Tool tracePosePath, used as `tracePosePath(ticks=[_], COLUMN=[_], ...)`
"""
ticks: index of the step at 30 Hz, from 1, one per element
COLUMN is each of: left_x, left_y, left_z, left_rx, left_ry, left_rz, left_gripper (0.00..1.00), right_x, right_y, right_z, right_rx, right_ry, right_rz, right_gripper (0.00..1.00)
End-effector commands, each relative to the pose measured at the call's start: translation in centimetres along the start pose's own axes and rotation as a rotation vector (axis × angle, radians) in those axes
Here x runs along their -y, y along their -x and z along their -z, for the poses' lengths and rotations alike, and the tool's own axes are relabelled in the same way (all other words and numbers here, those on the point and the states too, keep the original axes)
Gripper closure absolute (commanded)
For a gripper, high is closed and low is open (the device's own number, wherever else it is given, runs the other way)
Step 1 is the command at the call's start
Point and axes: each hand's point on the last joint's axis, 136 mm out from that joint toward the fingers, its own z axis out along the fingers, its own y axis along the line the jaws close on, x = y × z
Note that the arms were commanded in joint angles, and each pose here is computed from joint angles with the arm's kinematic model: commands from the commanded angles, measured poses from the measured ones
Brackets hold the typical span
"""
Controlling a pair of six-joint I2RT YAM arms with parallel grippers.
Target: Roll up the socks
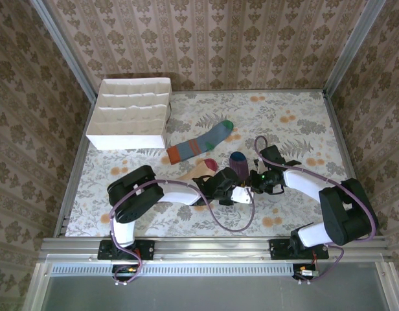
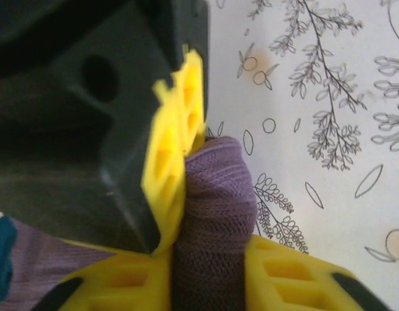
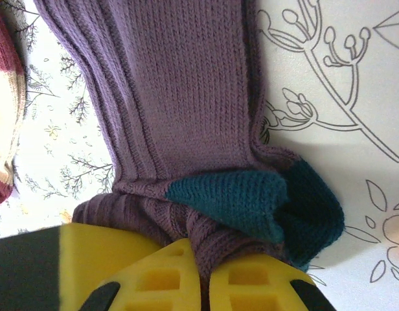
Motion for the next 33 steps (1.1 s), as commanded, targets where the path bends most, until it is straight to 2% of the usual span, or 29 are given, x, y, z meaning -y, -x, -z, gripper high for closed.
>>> tracePosePath(ticks=[1,2,4,9,13,21,30,33], left_x=[0.6,0.9,1.5,2.2,2.1,1.5,1.6,1.8], left_y=[-3.1,-3.3,-3.3,-2.7,-2.6,-2.4,-2.4,-2.4], left_z=[-0.7,-0.6,-0.3,0.4,0.7,0.9,0.5,0.4], left_rx=[-0.09,-0.086,-0.072,0.005,0.037,0.086,0.084,0.082], left_ry=[-0.079,-0.121,-0.205,-0.353,-0.434,-0.552,-0.658,-0.68], left_rz=[0.144,0.184,0.25,0.408,0.518,0.67,0.75,0.762], left_gripper=[0.96,1.0,1.0,1.0,1.0,1.0,1.0,1.0], right_x=[3.5,3.4,3.1,0.7,-0.4,-0.8,-2.2,-2.4], right_y=[-3.3,-3.4,-3.3,-2.2,-1.6,-1.1,0.0,0.4], right_z=[-0.2,0.1,0.4,2.3,4.1,5.4,3.6,2.7], right_rx=[-0.107,-0.106,-0.097,-0.004,0.079,0.206,0.179,0.16], right_ry=[-0.144,-0.146,-0.134,-0.032,0.012,0.068,0.139,0.151], right_rz=[-0.057,-0.05,-0.039,0.011,0.05,0.104,0.139,0.141], right_gripper=[0.93,0.92,0.86,0.56,0.49,0.46,0.47,0.5])
